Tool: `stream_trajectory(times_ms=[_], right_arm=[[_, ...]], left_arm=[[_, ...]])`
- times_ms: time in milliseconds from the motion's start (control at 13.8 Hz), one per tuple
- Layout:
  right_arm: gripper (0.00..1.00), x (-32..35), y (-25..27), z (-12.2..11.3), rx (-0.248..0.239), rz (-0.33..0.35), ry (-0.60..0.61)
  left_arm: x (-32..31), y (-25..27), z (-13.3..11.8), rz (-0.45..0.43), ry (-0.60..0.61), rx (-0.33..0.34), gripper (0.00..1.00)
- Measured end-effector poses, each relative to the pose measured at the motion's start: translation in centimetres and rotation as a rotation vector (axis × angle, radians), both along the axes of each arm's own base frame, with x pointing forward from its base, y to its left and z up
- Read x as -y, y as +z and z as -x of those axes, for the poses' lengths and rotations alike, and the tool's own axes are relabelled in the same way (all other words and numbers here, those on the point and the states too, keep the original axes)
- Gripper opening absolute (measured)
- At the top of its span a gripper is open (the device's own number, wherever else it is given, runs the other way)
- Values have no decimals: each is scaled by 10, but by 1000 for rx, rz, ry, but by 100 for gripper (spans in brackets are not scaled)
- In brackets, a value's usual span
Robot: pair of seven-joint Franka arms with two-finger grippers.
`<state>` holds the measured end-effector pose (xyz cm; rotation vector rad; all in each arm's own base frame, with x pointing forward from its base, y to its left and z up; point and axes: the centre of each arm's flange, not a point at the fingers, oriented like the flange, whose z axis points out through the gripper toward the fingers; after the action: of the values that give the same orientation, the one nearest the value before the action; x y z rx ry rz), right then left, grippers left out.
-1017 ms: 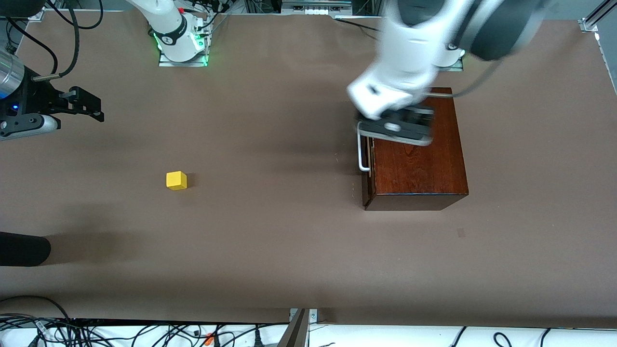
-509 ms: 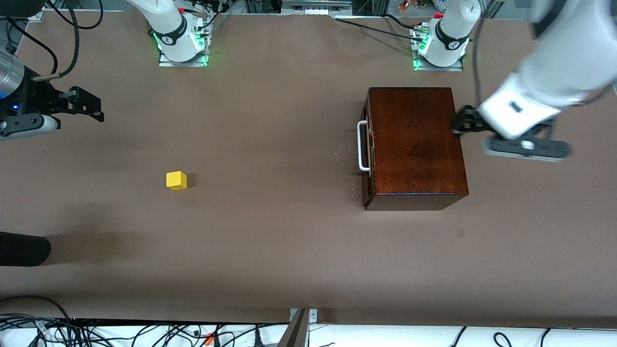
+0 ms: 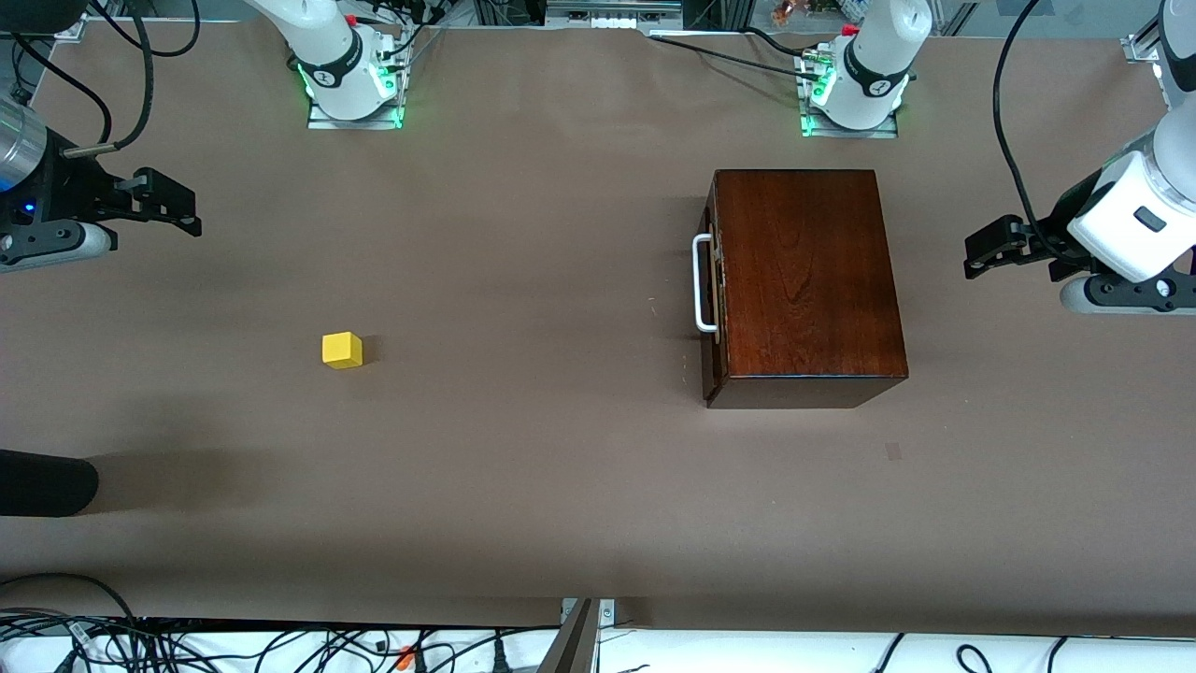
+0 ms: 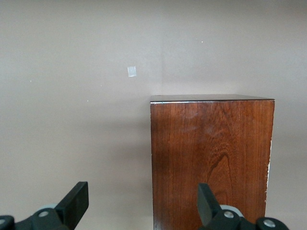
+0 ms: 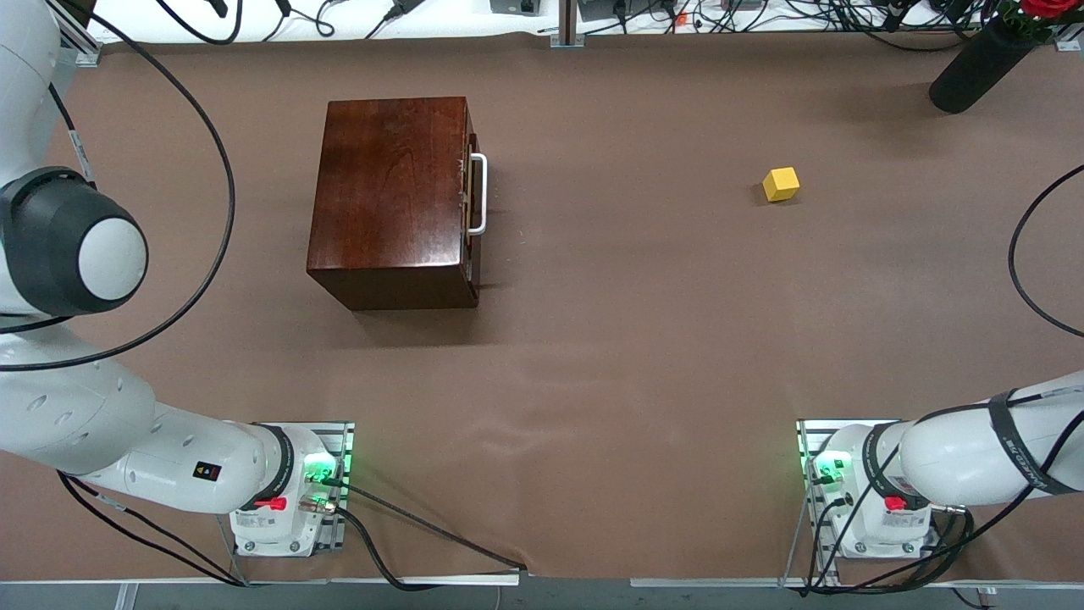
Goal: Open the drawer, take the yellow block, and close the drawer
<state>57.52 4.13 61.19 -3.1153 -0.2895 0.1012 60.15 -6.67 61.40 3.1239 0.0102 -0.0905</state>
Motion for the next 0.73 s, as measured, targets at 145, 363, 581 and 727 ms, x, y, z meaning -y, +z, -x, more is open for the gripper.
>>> stream_trajectory(times_ms=[145,363,581,727], right_arm=[[100,0,0,0,0,0,0],[100,1,0,0,0,0,-1],[100,1,0,0,0,0,-1],[100,1,0,0,0,0,-1]], left_arm=[[-3,-3,8,6,-1,2,100],[-14,-7,17,13,-41,-4,100],[-25,-11,25,20,-46,0,100],[-27,-11,33,26,-45,3,100]])
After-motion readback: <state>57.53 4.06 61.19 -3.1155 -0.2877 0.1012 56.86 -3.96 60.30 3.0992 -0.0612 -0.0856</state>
